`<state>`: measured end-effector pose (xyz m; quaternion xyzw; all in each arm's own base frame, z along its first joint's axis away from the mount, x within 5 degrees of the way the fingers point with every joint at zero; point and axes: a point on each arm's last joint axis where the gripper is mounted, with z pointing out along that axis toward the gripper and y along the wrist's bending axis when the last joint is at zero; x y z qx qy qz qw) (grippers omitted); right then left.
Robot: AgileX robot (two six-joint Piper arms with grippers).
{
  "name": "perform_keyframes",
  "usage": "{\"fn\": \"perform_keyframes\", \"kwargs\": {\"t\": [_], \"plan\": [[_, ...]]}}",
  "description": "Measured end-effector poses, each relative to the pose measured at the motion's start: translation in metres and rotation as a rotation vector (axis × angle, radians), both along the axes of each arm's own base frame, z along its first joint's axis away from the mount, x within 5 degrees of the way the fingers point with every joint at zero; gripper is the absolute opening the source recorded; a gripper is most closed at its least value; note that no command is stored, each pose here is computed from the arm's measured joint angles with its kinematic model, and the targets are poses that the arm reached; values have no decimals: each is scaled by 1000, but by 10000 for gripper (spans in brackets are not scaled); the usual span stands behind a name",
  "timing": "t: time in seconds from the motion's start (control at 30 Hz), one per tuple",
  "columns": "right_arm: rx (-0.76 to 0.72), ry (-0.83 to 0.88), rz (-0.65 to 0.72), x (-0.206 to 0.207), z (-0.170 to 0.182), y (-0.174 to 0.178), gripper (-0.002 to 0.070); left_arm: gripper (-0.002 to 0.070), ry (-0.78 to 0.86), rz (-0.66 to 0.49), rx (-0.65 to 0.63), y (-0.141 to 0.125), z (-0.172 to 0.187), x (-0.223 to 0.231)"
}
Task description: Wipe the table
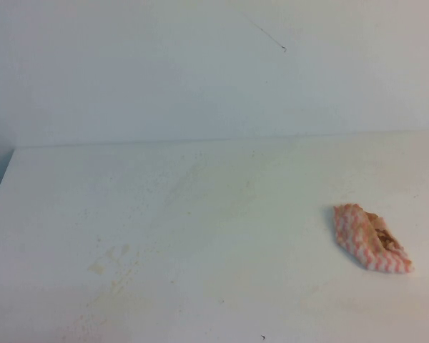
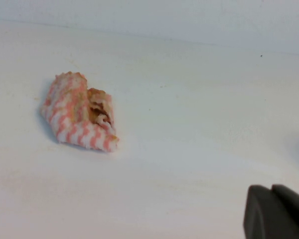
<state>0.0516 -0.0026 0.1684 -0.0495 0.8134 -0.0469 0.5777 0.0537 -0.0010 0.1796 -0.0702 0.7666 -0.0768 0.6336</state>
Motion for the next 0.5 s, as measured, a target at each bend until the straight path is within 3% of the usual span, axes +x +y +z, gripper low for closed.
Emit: {"fn": "perform_keyframes", "kwargs": {"t": [0.5], "plan": [[0,0,-67,0,0,-3,-2,0,-2,0,0,0,0,0]]}}
